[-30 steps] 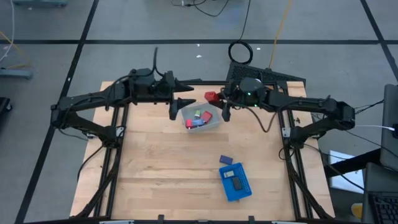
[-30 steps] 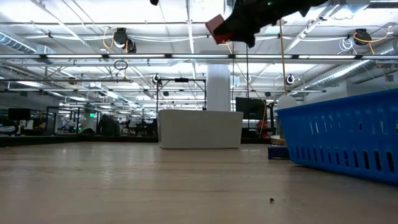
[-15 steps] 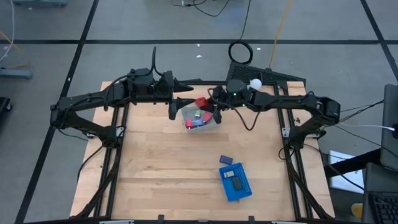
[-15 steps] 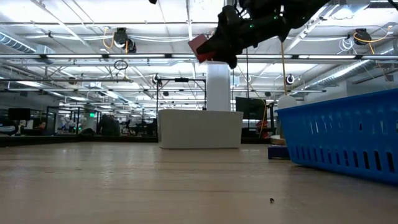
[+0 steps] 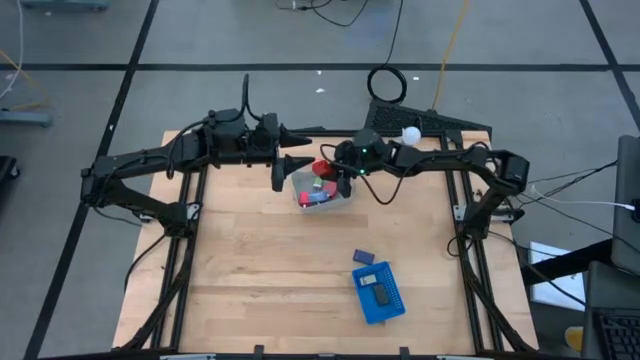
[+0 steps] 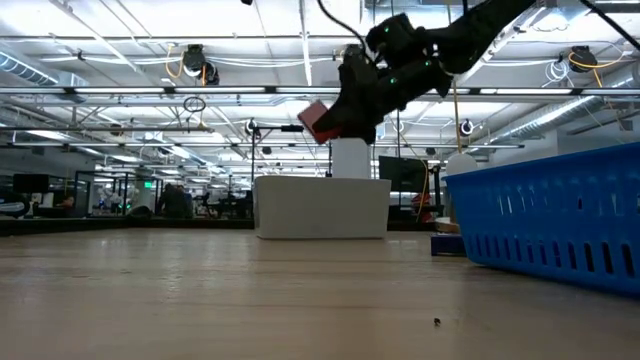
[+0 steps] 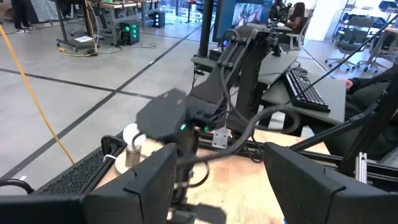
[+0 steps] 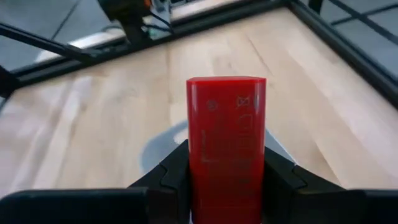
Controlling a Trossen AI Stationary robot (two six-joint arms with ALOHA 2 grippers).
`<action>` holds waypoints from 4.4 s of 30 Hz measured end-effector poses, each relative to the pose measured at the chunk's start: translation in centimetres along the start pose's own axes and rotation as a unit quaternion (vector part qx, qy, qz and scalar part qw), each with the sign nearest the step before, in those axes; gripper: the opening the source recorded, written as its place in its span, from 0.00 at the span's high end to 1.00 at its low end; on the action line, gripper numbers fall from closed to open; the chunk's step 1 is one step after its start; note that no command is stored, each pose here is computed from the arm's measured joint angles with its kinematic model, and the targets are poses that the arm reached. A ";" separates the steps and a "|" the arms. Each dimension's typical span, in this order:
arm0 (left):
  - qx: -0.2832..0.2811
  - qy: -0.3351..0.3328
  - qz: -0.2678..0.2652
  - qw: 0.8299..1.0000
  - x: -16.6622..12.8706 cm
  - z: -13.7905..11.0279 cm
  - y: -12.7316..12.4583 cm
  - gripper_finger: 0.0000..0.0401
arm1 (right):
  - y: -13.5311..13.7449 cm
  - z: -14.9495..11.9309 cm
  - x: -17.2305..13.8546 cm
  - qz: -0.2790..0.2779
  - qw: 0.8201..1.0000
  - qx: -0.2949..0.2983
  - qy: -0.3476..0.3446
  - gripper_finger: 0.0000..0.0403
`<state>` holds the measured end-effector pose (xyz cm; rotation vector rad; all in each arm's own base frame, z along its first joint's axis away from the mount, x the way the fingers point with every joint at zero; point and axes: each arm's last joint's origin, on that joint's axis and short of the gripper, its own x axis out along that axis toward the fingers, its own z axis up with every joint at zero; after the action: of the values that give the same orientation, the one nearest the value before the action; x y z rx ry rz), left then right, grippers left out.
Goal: Pick & Place Office items
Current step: Put the red charger adapter into the gray bin, then put the dark blue timer into the blue bin
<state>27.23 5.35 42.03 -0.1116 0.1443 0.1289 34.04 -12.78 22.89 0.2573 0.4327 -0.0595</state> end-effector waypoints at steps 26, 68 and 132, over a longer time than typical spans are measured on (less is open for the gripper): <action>-0.022 0.000 0.000 1.000 0.0 0.0 0.0 0.39 | -2.7 -4.4 4.4 0.012 0.999 0.019 0.048 0.72; -0.049 0.003 0.000 0.999 0.0 -0.1 0.0 0.39 | 2.6 3.5 -4.5 0.038 0.997 0.016 -0.069 0.39; -0.077 0.005 -0.019 0.997 0.1 -0.1 -1.1 0.39 | 11.1 0.4 -13.0 0.054 0.981 -0.121 0.138 0.75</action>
<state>27.44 4.22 42.00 -0.2684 0.1422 0.1007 23.68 -2.15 31.28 0.0472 0.6958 0.1364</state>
